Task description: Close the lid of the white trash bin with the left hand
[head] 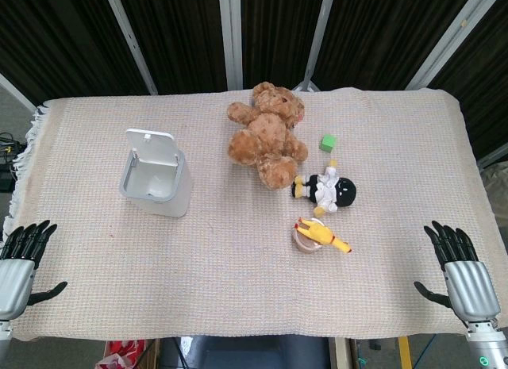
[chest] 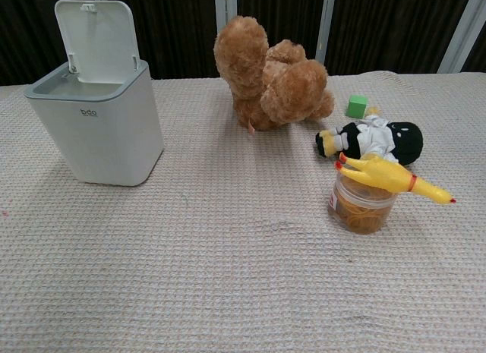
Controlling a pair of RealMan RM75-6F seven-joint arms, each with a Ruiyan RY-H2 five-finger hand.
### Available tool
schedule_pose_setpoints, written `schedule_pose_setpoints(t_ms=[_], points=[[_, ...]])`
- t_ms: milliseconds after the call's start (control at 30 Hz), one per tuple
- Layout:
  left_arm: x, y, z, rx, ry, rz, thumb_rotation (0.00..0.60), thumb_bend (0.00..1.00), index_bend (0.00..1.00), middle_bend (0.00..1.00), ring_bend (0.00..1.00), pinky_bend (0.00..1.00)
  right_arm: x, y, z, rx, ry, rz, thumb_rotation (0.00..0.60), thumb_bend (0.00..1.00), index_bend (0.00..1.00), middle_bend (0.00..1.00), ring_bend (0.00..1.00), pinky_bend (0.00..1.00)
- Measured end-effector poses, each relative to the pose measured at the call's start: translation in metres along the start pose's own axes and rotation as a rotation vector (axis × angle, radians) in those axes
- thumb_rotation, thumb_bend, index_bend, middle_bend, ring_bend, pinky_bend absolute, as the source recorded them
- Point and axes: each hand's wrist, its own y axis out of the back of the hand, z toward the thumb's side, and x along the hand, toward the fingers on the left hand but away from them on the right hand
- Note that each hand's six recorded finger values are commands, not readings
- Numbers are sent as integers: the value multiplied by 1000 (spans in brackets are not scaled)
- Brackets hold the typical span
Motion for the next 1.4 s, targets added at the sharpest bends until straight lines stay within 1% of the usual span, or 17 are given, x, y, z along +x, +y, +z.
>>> schedule_pose_setpoints(t_ms=[400, 633, 700, 733, 767, 800, 833, 867, 900, 933, 967, 1033, 1100, 1200, 1300, 1400], points=[[-1, 1, 0, 9, -3, 0, 600, 76, 0, 0, 0, 0, 1, 1, -2, -4, -5, -3, 600, 192, 0, 0, 0, 0], [1, 5, -2, -4, 8, -8, 600, 88, 0, 0, 0, 0, 0, 3, -6, -20, -28, -3, 600, 193, 0, 0, 0, 0], [2, 9, -2, -5, 10, -6, 600, 135, 0, 0, 0, 35, 1, 3, -6, -28, -30, -1, 600, 193, 0, 0, 0, 0], [3, 11, -2, -5, 10, -3, 600, 180, 0, 1, 10, 118, 1, 3, -6, -30, -31, 0, 600, 192, 0, 0, 0, 0], [4, 14, -2, -4, 11, 0, 600, 231, 0, 34, 67, 250, 1, 3, -6, -33, -32, 1, 600, 192, 0, 0, 0, 0], [5, 18, -2, 1, 12, 9, 600, 276, 0, 109, 165, 389, 2, 3, -5, -39, -33, 3, 600, 192, 0, 0, 0, 0], [7, 23, -2, 9, 13, 20, 600, 302, 0, 183, 248, 468, 2, 3, -5, -42, -33, 5, 600, 192, 0, 0, 0, 0], [11, 30, -3, 22, 16, 38, 600, 333, 0, 324, 374, 560, 2, 3, -5, -45, -34, 7, 600, 192, 0, 0, 0, 0], [14, 35, -3, 32, 18, 55, 600, 349, 0, 415, 447, 606, 2, 3, -5, -48, -35, 7, 600, 192, 0, 0, 0, 0], [18, 40, -2, 41, 21, 70, 600, 367, 0, 552, 548, 680, 2, 3, -4, -52, -36, 8, 600, 192, 0, 0, 0, 0], [22, 45, -2, 50, 25, 82, 600, 372, 0, 625, 604, 727, 2, 3, -4, -57, -38, 9, 600, 192, 0, 0, 0, 0], [34, 54, -1, 52, 36, 94, 600, 374, 0, 729, 685, 813, 1, 2, -4, -65, -44, 13, 600, 192, 0, 0, 0, 0], [46, 62, 2, 40, 43, 85, 600, 374, 0, 813, 755, 890, 1, 1, -5, -71, -49, 17, 600, 192, 0, 0, 0, 0], [69, 73, 10, 21, 44, 60, 600, 381, 0, 878, 811, 939, -1, 1, -5, -77, -55, 22, 600, 191, 0, 0, 0, 0], [95, 84, 20, 0, 40, 37, 600, 401, 0, 904, 831, 952, -1, 0, -6, -84, -60, 27, 600, 192, 0, 0, 0, 0], [120, 95, 33, -22, 32, 12, 600, 453, 0, 918, 840, 958, -2, 0, -7, -100, -69, 34, 600, 192, 0, 0, 0, 0]])
